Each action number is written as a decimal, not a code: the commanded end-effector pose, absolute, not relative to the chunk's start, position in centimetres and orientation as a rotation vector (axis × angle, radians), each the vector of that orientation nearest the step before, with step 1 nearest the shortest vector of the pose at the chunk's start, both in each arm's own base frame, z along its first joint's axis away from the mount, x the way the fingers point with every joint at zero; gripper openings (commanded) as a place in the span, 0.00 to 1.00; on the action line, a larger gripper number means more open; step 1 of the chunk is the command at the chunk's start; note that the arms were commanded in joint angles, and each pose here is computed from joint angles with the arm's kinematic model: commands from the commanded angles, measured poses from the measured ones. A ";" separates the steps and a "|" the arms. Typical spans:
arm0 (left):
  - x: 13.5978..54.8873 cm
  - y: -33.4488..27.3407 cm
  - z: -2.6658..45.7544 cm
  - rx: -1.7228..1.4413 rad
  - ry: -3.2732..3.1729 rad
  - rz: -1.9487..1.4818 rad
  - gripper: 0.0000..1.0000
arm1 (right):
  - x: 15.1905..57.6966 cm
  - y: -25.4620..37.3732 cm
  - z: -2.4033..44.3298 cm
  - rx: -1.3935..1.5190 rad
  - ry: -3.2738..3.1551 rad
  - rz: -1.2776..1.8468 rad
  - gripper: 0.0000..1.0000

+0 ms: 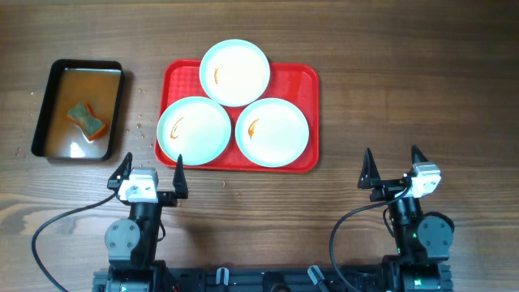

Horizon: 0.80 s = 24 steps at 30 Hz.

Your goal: Clean dirty plates on tray and stack at the side

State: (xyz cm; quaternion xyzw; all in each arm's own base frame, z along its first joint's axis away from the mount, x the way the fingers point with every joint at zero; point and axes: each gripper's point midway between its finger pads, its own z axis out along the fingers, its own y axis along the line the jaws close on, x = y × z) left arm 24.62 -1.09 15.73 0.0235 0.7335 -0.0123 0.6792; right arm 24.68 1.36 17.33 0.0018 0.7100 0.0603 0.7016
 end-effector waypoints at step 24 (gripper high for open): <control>33.0 1.8 28.4 -0.344 2.318 -0.161 1.00 | 24.7 1.0 17.3 0.013 1.579 0.112 1.00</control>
